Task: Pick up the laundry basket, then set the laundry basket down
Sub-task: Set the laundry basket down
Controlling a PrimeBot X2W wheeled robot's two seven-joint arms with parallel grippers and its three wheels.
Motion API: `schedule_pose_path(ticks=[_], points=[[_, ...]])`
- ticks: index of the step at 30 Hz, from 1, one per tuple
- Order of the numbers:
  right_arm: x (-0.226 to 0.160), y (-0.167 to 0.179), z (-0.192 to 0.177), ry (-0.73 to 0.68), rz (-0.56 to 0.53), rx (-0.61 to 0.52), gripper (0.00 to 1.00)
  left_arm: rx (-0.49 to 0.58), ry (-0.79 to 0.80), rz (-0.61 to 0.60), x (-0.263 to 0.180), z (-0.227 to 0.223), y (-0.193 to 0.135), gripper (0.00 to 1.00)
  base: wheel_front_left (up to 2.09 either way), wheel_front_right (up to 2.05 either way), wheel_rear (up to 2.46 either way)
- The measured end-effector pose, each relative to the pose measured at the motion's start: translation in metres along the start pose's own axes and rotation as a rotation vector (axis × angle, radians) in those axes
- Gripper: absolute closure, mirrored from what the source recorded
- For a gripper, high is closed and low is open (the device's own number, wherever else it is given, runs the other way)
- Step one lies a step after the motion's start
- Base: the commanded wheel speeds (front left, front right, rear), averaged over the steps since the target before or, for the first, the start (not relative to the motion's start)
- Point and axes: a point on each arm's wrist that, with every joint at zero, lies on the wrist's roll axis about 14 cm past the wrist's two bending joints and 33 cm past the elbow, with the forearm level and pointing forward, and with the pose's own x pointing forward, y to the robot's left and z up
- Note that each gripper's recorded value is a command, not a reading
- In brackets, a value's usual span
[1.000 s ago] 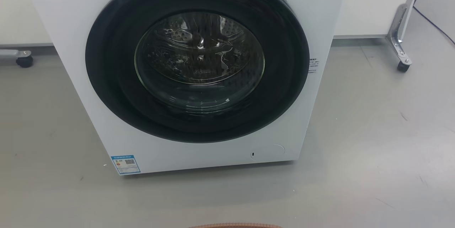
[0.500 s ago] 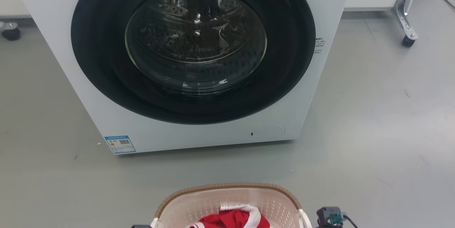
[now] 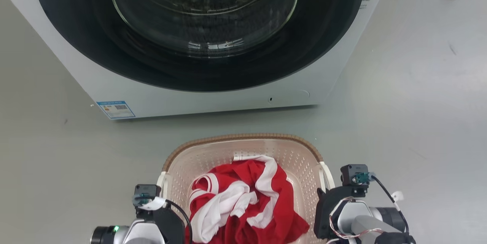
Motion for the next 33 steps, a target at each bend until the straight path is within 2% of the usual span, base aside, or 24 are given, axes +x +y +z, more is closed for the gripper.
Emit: schedule_pose_path(ticks=[21, 33], points=[[0.098, -0.014, 0.041, 0.005, 0.006, -0.058, 1.00, 0.013, 0.008, 0.022, 0.090, 0.036, 0.025, 1.00, 0.00, 0.00, 0.00], [0.155, -0.023, 0.038, 0.026, 0.019, -0.079, 1.00, 0.017, 0.029, 0.028, 0.144, 0.037, 0.039, 1.00, 0.00, 0.00, 0.00]])
